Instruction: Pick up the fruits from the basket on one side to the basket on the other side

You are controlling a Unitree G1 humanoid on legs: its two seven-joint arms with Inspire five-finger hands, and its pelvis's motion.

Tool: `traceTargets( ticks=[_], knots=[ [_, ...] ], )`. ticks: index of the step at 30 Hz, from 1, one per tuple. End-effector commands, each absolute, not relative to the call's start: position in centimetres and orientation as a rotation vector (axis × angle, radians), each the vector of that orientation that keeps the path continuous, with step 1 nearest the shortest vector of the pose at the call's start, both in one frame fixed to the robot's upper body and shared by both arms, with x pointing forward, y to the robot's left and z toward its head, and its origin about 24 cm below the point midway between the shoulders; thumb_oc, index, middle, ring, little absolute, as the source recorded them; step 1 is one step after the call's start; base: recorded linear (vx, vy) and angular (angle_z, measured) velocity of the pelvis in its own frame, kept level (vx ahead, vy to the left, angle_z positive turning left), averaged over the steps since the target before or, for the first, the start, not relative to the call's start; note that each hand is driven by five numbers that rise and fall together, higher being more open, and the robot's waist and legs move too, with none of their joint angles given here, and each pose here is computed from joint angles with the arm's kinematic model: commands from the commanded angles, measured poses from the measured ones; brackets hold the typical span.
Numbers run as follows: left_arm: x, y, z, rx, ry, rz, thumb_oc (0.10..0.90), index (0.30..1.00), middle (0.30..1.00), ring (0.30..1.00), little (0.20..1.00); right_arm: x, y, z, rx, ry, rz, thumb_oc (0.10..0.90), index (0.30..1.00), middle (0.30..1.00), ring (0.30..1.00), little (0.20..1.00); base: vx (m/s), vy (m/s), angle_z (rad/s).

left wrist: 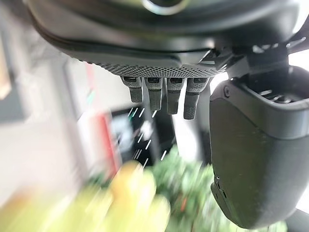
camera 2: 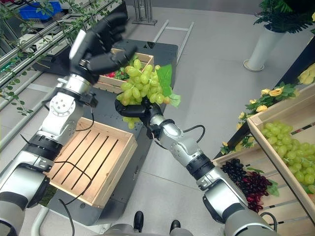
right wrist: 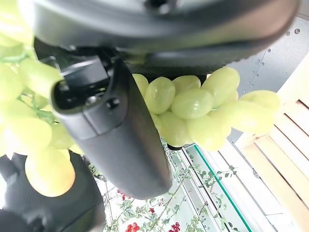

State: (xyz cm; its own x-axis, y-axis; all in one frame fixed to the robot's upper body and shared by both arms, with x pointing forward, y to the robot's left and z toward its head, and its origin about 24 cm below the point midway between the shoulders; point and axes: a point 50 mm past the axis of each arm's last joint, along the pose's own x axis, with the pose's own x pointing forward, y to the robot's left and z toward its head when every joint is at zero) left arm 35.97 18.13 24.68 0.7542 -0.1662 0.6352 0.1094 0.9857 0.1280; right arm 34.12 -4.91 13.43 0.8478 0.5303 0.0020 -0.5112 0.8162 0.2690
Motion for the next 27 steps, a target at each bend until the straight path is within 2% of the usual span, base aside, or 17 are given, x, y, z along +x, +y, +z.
traceTargets(
  ticks=[1, 9, 13, 16, 18, 21, 26, 27],
  knots=[
    [35.5, 19.9, 27.3, 0.079, -0.904, 0.061, 0.800, 0.900, 0.900, 0.900, 0.900, 34.5, -3.0, 19.0, 0.451, -0.173, 0.590, 0.400, 0.300, 0.300, 0.300, 0.300, 0.00, 0.000, 0.00],
    [35.4, 20.9, 26.9, 0.074, -0.913, 0.197, 0.800, 0.900, 0.900, 0.900, 0.900, 34.3, -3.1, 18.6, 0.454, -0.166, 0.590, 0.400, 0.300, 0.300, 0.300, 0.300, 0.00, 0.000, 0.03],
    [35.8, 21.0, 25.6, 0.090, -0.840, 0.164, 0.800, 0.900, 0.900, 0.900, 0.900, 34.0, -3.3, 18.7, 0.437, -0.196, 0.594, 0.400, 0.300, 0.300, 0.300, 0.300, 0.00, 0.000, 0.02],
    [36.0, 20.9, 23.2, 0.110, -0.721, 0.044, 0.800, 0.900, 0.900, 0.900, 0.900, 33.6, -4.3, 18.1, 0.432, -0.205, 0.595, 0.400, 0.300, 0.300, 0.300, 0.300, 0.00, 0.000, 0.00],
    [35.3, 21.3, 19.1, 0.125, -0.568, -0.008, 0.800, 0.900, 0.900, 0.900, 0.900, 32.7, -6.2, 16.3, 0.438, -0.195, 0.605, 0.400, 0.300, 0.300, 0.300, 0.300, 0.00, 0.000, 0.00],
    [35.1, 21.5, 16.8, 0.116, -0.477, -0.023, 0.800, 0.900, 0.900, 0.900, 0.900, 32.3, -7.0, 15.6, 0.429, -0.193, 0.612, 0.400, 0.300, 0.300, 0.300, 0.300, 0.00, 0.033, -0.04],
    [34.0, 21.4, 9.6, 0.164, -0.212, 0.006, 0.800, 0.900, 0.900, 0.900, 0.900, 31.2, -9.0, 14.8, 0.403, -0.208, 0.602, 0.400, 0.300, 0.300, 0.300, 0.300, 0.00, 0.061, -0.18],
    [33.2, 21.6, 7.5, 0.172, -0.142, 0.020, 0.800, 0.900, 0.900, 0.900, 0.900, 30.7, -10.3, 14.4, 0.382, -0.215, 0.582, 0.400, 0.300, 0.300, 0.300, 0.300, 0.01, 0.089, -0.20]
  ],
)
